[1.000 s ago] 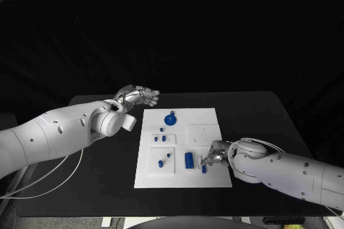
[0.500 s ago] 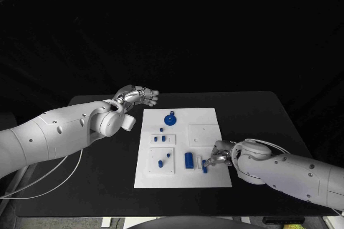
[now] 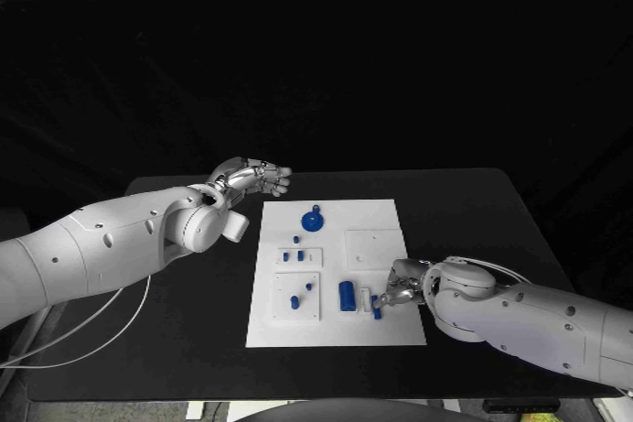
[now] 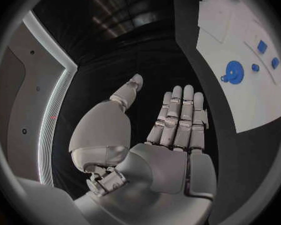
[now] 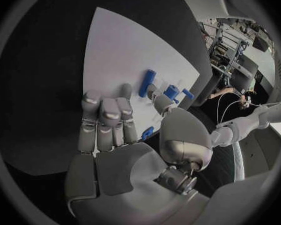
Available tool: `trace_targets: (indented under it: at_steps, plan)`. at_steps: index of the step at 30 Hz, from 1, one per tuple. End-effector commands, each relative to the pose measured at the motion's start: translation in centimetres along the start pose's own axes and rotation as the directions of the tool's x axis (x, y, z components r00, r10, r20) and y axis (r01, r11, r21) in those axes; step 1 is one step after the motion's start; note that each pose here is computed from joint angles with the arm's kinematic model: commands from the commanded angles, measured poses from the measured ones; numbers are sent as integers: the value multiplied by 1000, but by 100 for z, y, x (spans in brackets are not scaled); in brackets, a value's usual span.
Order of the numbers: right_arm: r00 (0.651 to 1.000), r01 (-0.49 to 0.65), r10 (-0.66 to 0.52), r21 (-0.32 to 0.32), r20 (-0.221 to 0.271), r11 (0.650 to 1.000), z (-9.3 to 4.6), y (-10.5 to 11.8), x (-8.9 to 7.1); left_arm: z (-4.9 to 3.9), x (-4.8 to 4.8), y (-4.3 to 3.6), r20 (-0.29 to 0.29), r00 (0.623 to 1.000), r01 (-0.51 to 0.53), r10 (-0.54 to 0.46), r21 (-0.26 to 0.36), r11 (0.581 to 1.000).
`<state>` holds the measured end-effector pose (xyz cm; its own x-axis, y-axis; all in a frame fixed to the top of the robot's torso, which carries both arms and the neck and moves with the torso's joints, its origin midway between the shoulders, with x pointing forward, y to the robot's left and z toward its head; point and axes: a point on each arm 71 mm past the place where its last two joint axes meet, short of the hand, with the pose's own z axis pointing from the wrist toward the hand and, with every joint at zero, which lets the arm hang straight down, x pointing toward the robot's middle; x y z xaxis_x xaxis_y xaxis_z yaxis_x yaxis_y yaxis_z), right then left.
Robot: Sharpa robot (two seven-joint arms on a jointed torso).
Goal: Assemble the parts on the task board
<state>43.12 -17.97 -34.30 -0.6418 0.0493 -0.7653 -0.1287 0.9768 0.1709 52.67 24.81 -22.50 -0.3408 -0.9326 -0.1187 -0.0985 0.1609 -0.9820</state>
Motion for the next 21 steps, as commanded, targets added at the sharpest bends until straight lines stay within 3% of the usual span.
trace_targets:
  at_steps: [1, 21]
  plan:
    - [993, 102, -99, 50, -57, 994, 1, -38, 146, 3, 25, -16, -18, 1000, 0, 0, 9, 1000]
    - [983, 177, -176, 19, -44, 984, -47, 82, 181, 0, 18, -13, -17, 1000, -2, 2, 7, 1000]
